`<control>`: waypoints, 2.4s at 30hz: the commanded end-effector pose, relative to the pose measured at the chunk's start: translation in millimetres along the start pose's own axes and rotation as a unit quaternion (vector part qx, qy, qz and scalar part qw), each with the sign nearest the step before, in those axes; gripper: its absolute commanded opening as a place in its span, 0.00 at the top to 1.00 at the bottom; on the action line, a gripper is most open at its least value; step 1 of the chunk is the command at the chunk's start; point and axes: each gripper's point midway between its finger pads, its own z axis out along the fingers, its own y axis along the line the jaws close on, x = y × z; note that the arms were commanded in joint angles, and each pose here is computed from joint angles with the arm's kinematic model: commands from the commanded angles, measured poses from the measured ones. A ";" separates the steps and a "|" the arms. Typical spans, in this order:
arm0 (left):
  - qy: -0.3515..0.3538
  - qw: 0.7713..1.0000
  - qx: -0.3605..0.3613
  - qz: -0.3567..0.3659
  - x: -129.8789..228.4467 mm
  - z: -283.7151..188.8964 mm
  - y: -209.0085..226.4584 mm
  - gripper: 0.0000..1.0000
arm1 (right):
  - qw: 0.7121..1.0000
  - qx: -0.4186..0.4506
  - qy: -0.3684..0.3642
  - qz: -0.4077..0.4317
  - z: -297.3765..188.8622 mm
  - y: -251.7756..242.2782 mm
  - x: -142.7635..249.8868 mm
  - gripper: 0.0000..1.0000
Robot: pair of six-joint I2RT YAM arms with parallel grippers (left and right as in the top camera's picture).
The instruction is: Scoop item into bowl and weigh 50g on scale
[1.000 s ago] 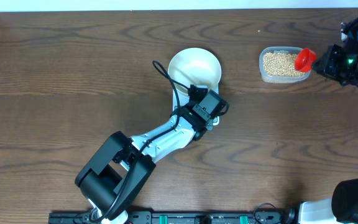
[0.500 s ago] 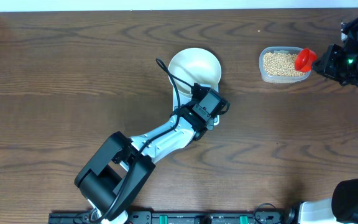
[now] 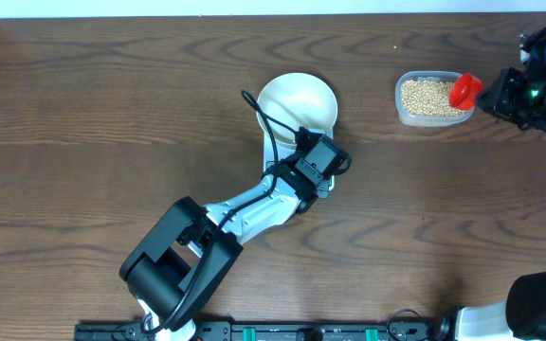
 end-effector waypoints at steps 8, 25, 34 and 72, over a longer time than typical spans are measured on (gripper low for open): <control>0.000 1.000 0.003 0.009 -0.6 -6.7 1.9 0.93 | 1.000 -0.004 -0.009 -0.011 -5.4 2.7 -4.5 0.99; -0.015 0.999 0.000 0.032 -9.1 -16.9 4.0 0.93 | 1.000 -0.004 -0.009 -0.011 -5.4 2.7 -4.5 0.99; 0.009 0.999 -0.013 0.039 5.3 -3.8 8.2 0.93 | 1.000 -0.004 -0.009 -0.011 -5.4 2.7 -4.5 0.99; -0.019 0.996 -0.015 0.082 -17.2 -148.4 70.6 0.93 | 0.993 -0.015 -0.098 -0.068 -9.5 13.2 -48.7 0.99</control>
